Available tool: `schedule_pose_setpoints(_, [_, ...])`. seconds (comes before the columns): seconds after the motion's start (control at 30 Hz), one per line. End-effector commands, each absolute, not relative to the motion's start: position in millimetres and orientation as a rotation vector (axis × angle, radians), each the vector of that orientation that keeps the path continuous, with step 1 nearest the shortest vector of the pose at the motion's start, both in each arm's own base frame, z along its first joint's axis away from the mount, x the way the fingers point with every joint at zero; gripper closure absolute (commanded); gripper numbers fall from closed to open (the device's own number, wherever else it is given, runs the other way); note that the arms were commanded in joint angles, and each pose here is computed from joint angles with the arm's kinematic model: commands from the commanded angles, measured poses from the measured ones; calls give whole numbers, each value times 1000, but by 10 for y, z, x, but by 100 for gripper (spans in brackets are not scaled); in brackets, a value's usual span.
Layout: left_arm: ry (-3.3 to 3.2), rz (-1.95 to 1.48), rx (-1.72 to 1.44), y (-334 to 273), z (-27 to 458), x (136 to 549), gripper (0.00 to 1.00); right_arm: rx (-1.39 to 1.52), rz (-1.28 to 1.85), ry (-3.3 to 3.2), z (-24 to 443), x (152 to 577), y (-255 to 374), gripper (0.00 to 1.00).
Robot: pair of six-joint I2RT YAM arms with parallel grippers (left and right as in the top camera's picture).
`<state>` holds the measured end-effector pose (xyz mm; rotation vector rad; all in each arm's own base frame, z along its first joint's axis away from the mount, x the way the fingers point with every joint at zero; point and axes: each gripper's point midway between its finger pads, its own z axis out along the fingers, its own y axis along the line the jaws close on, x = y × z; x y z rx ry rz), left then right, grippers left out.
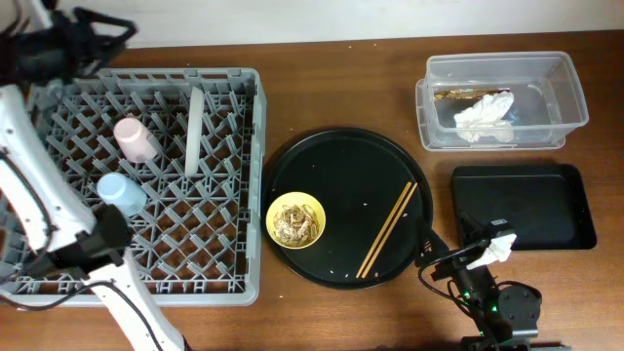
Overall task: Sort waste into correct bins and load items into the dishwasher rack
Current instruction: 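Insert the grey plate upright into the rack slots and release, then move the left gripper back to the chopsticks on the tray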
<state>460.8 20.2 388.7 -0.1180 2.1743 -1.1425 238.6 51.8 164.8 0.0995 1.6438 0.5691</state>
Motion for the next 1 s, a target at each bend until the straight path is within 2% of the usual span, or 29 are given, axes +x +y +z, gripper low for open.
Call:
schedule_pose_setpoints(0.0, [2247,-740,70,-515,4136,4375,47,100,578,1650,1623,2382,523,1])
schedule_pose_setpoints(0.07, [2305,-592,154,-935,4019,4362,39,100,578,1650,1623,2381,524,1])
schedule_pose_setpoints(0.1, [2343,-537,183,-1102,3916,4361,38,100,578,1650,1623,2382,523,1])
schedule_pose_setpoints(0.17, [2452,-446,262,-1449,3603,4329,39,100,578,1650,1623,2382,523,1])
schedule_pose_setpoints(0.27, [2712,-430,441,-2035,2849,4075,38,101,578,1650,1622,2382,523,2])
schedule_pose_setpoints(0.47, [2999,-471,710,-2705,1877,3461,37,100,578,1650,1623,2381,524,1])
schedule_pose_setpoints(0.63, [2977,-375,867,-3090,1105,3329,37,100,578,1650,1623,2382,523,2])
schedule_pose_setpoints(0.77, [2917,-357,995,-3393,746,3115,37,100,578,1650,1623,2381,524,2])
schedule_pose_setpoints(0.97, [2729,-174,1067,-3664,537,3156,38,100,578,1650,1623,2381,524,1])
